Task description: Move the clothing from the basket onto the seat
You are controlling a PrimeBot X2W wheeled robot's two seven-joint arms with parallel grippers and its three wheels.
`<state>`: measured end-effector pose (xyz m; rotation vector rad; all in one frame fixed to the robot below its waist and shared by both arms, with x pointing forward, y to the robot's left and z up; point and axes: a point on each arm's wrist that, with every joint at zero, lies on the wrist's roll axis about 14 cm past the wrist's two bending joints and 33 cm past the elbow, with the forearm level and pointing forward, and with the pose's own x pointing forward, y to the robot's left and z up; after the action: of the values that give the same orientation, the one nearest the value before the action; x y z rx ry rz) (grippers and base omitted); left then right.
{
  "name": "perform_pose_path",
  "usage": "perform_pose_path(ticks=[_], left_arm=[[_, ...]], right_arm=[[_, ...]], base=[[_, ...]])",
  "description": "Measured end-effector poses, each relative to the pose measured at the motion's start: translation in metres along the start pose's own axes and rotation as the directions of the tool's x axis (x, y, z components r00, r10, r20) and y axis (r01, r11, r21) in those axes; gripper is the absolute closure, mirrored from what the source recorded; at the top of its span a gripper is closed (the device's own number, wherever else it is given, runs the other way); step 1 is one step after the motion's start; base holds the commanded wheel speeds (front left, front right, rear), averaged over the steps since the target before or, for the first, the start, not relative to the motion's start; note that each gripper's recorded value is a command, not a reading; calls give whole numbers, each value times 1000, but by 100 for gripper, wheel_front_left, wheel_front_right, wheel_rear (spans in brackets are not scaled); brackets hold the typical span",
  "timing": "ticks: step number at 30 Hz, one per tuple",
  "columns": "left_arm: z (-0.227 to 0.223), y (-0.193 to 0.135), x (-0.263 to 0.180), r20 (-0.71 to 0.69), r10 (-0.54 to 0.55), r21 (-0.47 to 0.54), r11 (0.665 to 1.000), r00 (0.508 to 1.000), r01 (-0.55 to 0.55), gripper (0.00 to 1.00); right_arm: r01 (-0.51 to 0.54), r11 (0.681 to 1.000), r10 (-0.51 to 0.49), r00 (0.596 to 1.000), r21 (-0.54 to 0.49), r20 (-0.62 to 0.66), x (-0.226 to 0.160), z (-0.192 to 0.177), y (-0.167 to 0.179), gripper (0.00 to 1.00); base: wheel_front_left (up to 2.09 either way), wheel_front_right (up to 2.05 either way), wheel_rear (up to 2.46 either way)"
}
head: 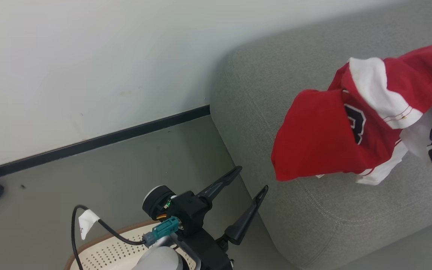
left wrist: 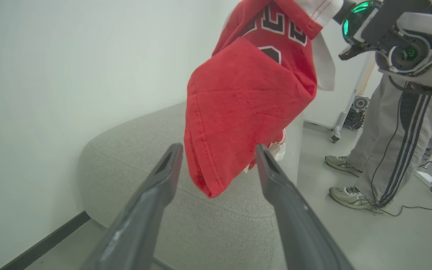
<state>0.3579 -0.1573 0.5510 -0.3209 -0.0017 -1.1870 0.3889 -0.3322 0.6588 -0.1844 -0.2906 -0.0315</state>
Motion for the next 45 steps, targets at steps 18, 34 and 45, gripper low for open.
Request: perform_pose_path(ticks=[18,34,45], left_arm=[[-11,39,8,-14,8,-35,999,1000,-8,0],[-42,95,7,-40,68,-75,995,997,-71,0],[-70,131,-12,-88,148,-96,983,985,-156,0]], right_arm=[[163,983,-170,980,-79,-99,72,-32,-82,100],[194,970,-208,974,-144,-89,151,-56,-94,100],[143,972,-205,903,-186,-378,125,-178,-75,100]], base=[[0,0,0],[0,0,0],[0,0,0]])
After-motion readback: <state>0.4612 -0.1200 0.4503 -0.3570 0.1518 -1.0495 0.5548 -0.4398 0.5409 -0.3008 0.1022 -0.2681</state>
